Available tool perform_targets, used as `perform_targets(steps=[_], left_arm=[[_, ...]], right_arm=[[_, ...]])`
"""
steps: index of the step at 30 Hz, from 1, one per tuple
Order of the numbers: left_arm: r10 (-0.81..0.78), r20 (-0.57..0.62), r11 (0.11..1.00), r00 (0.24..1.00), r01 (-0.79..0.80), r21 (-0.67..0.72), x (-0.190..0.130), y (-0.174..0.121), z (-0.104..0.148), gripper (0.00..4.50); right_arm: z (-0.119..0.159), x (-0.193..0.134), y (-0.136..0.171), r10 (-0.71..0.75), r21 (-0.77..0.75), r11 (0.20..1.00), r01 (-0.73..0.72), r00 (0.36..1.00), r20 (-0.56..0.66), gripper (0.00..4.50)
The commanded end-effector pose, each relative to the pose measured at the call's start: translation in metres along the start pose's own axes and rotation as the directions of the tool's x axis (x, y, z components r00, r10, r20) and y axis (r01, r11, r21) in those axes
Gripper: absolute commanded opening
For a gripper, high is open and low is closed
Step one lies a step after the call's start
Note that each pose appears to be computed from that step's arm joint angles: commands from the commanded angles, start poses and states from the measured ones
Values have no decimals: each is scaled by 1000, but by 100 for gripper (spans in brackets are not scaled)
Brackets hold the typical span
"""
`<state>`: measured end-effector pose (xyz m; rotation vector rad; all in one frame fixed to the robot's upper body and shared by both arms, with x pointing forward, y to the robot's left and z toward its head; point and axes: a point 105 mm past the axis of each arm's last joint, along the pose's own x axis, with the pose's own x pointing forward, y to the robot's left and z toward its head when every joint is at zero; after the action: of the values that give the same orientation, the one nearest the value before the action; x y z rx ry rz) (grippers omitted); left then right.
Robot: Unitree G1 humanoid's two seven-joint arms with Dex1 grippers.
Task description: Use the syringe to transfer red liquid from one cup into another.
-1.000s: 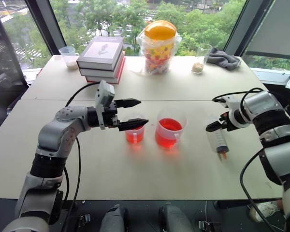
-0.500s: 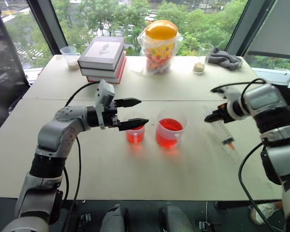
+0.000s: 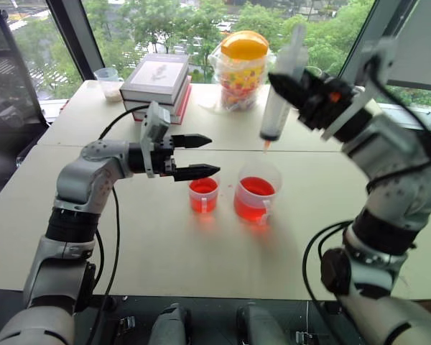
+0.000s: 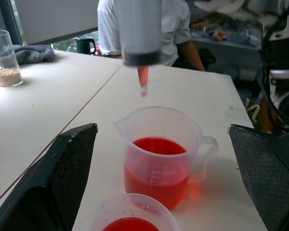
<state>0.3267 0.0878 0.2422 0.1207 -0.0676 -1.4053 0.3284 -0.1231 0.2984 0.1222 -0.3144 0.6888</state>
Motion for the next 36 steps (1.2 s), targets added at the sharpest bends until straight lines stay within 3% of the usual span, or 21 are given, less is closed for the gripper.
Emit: perform_targets(steps=[1,5,16,26,36], left_arm=[[-28,-2,998,1000,28,65,3,-2,15,450],[-36,-6,997,999,36,66,3,-2,17,450],[-127,36,987,991,122,102,28,-5,36,450],[-248,55,961,967,239,138,53,-13,47,450],[-298,15,949,954,295,113,67,-18,36,450]], right_arm=[[-7,-9,14,-2,-51,999,7,995,97,141],[-36,-17,15,-57,-29,998,60,993,105,141],[-75,-24,24,-64,-59,996,66,997,43,141],[-89,-25,28,-51,-104,993,50,999,-11,141],[-89,-22,28,-56,-117,992,55,998,-9,141]])
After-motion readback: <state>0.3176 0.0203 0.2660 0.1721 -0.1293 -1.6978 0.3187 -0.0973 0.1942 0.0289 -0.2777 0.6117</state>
